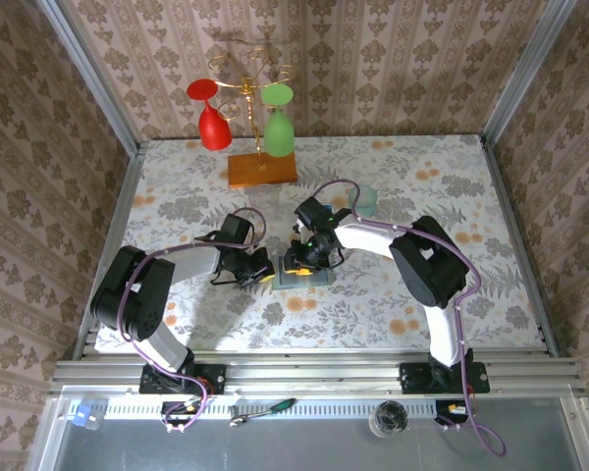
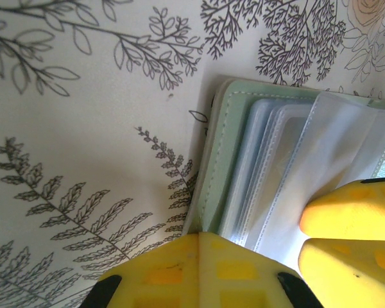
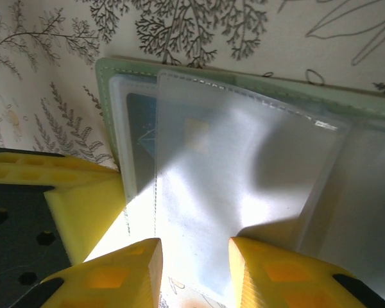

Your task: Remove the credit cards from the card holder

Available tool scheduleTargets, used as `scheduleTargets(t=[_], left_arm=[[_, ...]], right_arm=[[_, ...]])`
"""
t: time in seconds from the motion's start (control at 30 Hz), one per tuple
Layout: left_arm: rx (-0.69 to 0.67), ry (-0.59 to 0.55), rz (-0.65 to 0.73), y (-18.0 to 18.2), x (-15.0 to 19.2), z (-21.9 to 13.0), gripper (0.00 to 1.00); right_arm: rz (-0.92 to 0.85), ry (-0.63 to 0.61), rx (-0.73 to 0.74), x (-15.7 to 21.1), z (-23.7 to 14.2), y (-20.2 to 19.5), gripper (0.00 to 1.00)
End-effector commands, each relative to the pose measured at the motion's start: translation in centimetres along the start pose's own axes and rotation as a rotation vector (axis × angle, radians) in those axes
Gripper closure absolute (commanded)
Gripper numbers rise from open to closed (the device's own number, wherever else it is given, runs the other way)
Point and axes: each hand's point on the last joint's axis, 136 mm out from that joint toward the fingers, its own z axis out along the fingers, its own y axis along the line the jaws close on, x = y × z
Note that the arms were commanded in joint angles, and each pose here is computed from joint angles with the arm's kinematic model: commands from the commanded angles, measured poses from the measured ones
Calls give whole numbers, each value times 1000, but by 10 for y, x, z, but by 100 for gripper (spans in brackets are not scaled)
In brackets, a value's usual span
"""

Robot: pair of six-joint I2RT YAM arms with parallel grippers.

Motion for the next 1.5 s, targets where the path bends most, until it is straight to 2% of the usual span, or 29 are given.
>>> scheduleTargets(t=[0.0, 0.77, 1.07, 1.47], left_arm=[[-30, 30, -13, 12, 8, 3, 100], [-52, 24, -3, 14, 4, 2, 100], [-16, -20, 36, -5, -4, -9, 100], [82, -60, 64, -36, -9, -20, 83]], right_arm=[[-24, -14, 67, 1, -12, -5, 66], [-5, -7, 50, 8, -15, -17, 68], [13, -5, 37, 9, -12, -21, 69], [23, -2, 22, 9, -10, -22, 70]])
